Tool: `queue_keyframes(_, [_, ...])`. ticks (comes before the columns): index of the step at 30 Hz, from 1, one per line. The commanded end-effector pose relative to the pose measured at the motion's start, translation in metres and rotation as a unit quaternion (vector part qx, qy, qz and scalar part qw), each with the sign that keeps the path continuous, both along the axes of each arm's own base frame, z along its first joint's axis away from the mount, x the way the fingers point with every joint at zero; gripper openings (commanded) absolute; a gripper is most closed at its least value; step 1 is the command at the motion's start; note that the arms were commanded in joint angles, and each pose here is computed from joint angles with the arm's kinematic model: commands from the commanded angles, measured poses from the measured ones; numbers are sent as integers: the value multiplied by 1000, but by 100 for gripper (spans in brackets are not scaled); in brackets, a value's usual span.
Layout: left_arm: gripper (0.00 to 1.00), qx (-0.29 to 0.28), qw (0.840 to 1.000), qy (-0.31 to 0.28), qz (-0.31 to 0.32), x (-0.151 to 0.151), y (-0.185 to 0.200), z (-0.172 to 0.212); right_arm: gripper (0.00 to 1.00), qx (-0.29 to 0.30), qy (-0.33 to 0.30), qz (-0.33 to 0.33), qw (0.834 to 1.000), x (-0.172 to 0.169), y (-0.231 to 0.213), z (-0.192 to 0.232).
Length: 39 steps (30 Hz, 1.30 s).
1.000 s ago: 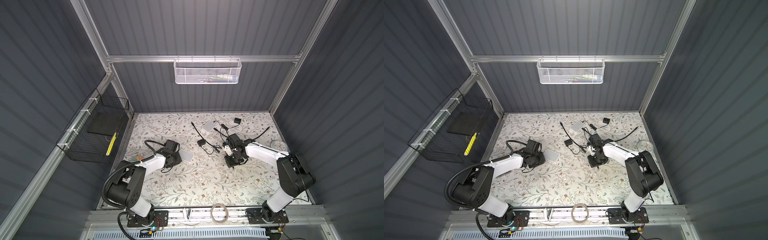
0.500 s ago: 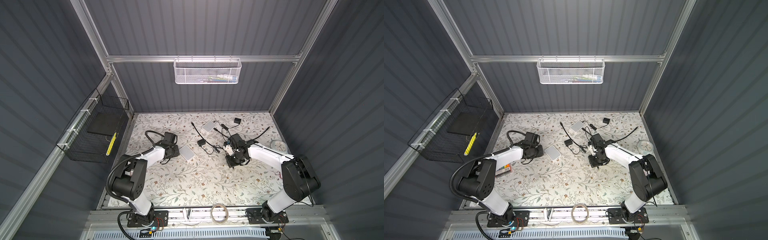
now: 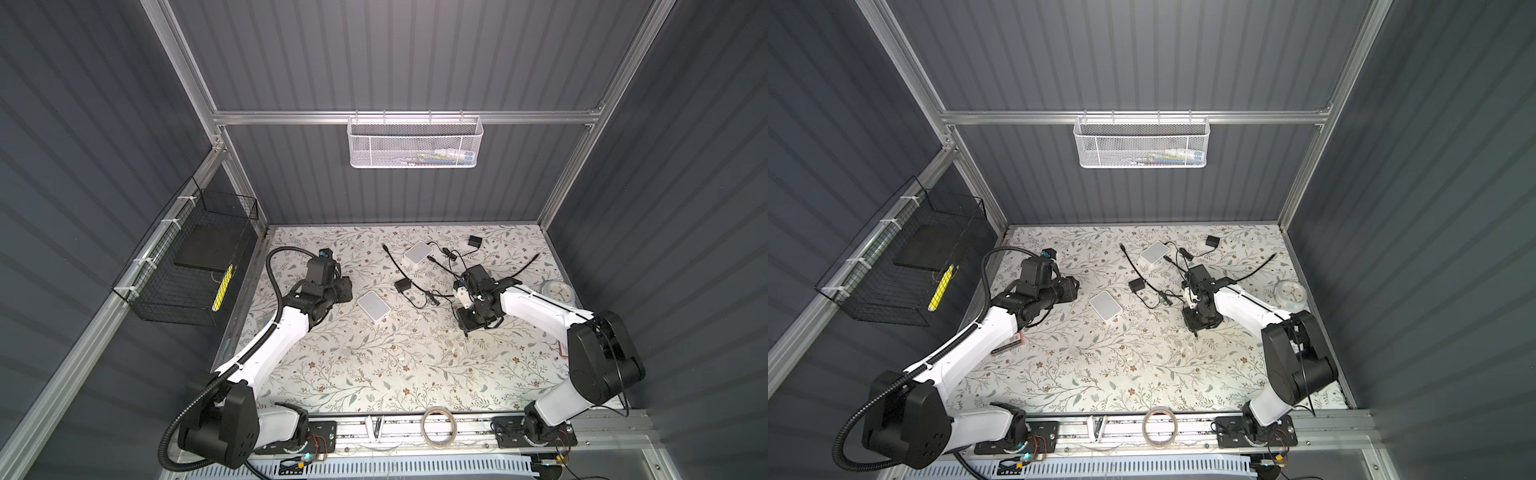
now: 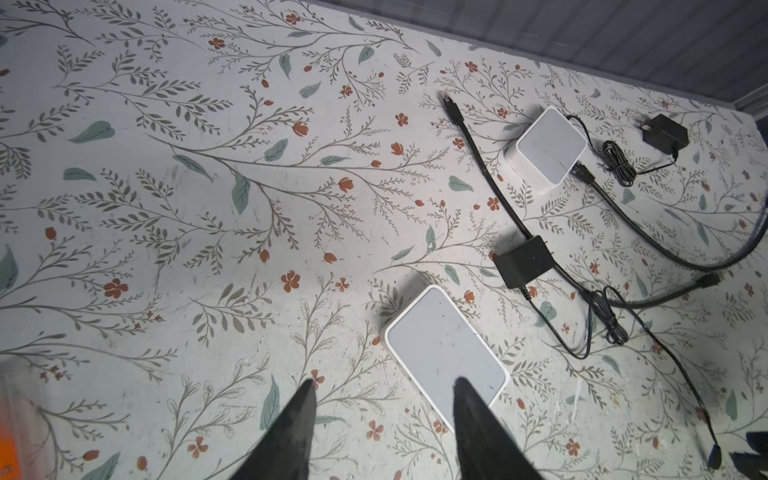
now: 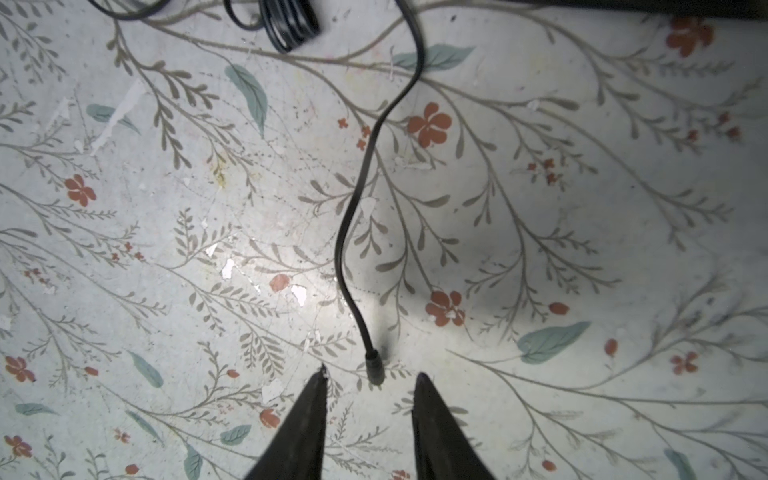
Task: Insert the plug into the switch port
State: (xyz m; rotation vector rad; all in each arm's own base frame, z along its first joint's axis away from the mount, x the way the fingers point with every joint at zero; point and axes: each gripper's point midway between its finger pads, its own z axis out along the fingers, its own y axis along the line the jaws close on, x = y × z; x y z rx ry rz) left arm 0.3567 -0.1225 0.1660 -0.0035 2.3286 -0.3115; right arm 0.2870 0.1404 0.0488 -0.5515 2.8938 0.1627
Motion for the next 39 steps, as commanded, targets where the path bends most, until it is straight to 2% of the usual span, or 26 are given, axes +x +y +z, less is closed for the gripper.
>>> queue_keyframes(1, [58, 0, 1000, -21, -19, -5, -1, 12, 33, -14, 9, 5, 1000, 8, 0, -7])
queue_keyframes(4, [64, 4, 999, -41, -13, -7, 4, 24, 32, -14, 14, 9, 1000, 13, 4, -12])
queue_keyframes(6, [72, 6, 999, -53, -4, -9, 8, 30, 30, -19, 18, 11, 1000, 15, 4, -16])
queue_keyframes(10, [74, 12, 998, -57, -7, -11, 10, 32, 22, -29, 27, 12, 999, 17, 5, -22])
queue_keyframes(13, [71, 10, 998, -52, -19, -12, 6, 29, 3, -12, 28, 8, 1000, 19, 11, -17])
queue_keyframes(16, [57, -6, 998, -44, -49, -13, -6, 26, 0, 34, 18, 1, 999, 21, 25, 0])
queue_keyframes(17, [50, -13, 998, -37, -56, -12, -10, 24, 0, 60, 10, -2, 998, 22, 32, 10])
queue_keyframes(20, [38, -47, 993, -2, -104, -13, -36, 19, 0, 157, -27, -19, 987, 32, 58, 46])
queue_keyframes(23, [38, -53, 986, -8, -158, -20, -66, 20, 0, 250, -82, -18, 965, 38, 79, 99])
queue_keyframes(25, [38, -52, 981, -19, -184, -25, -82, 24, 0, 276, -126, -19, 953, 40, 79, 133])
queue_keyframes(34, [38, -89, 963, -40, -251, -30, -115, 38, 0, 305, -289, -3, 907, 13, 47, 285])
queue_keyframes(37, [38, -95, 959, -44, -262, -31, -121, 42, 0, 290, -349, -12, 891, -1, 25, 325])
queue_keyframes(39, [38, -97, 958, -45, -266, -32, -123, 43, 0, 279, -369, -20, 886, -8, 15, 336])
